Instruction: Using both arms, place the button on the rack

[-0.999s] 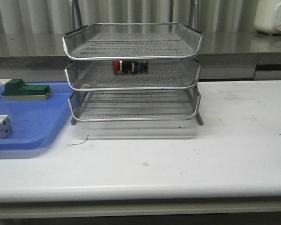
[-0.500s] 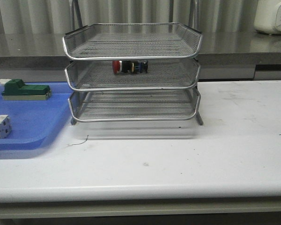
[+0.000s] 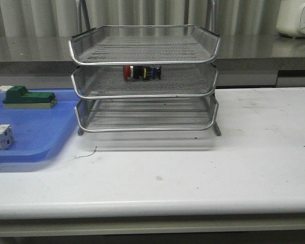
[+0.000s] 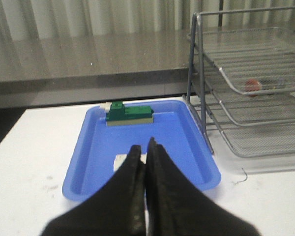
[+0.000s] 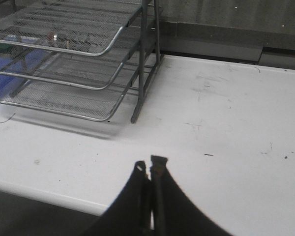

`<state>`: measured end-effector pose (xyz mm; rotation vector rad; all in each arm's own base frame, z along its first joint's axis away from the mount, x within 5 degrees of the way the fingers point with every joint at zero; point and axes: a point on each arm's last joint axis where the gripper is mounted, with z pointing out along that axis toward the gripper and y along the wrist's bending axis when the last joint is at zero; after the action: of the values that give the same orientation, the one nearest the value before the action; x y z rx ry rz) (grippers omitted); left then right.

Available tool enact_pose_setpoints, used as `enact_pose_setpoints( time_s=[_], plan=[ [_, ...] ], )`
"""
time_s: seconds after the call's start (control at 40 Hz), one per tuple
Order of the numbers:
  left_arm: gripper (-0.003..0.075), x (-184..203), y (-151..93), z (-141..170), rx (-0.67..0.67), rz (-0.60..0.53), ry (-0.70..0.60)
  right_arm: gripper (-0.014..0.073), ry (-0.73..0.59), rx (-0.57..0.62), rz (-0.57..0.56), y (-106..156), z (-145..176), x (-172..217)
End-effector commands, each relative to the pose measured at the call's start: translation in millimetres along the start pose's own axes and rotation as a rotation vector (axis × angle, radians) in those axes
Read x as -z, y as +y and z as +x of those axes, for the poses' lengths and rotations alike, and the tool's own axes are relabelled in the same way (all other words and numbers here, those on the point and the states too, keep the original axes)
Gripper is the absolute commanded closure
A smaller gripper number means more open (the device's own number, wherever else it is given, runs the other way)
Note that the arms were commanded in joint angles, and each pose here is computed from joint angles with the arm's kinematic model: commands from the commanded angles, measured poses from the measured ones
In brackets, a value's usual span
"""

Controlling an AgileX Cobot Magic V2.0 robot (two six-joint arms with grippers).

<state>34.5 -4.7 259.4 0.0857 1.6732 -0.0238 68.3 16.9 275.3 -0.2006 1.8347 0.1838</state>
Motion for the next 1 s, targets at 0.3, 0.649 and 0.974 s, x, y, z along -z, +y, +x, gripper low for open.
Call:
enact_pose_setpoints(
  time_s=[0.3, 0.649, 0.974],
  plan=[
    [0.0739, -23.7, 3.0, 48.3, 0.049, -0.046, -0.115, 0.0655, -0.102, -0.004, 0.003, 0.0, -15.3, 2.7],
    [0.0739, -26.6, 2.7, 60.2, 0.05, -0.045, -0.064, 0.0655, -0.102, -0.004, 0.003, 0.0, -15.3, 2.7],
    [0.0739, -26.6, 2.7, 60.2, 0.05, -0.045, -0.064, 0.0655, -0.102, -0.004, 0.003, 0.0, -15.3, 2.7]
  ],
)
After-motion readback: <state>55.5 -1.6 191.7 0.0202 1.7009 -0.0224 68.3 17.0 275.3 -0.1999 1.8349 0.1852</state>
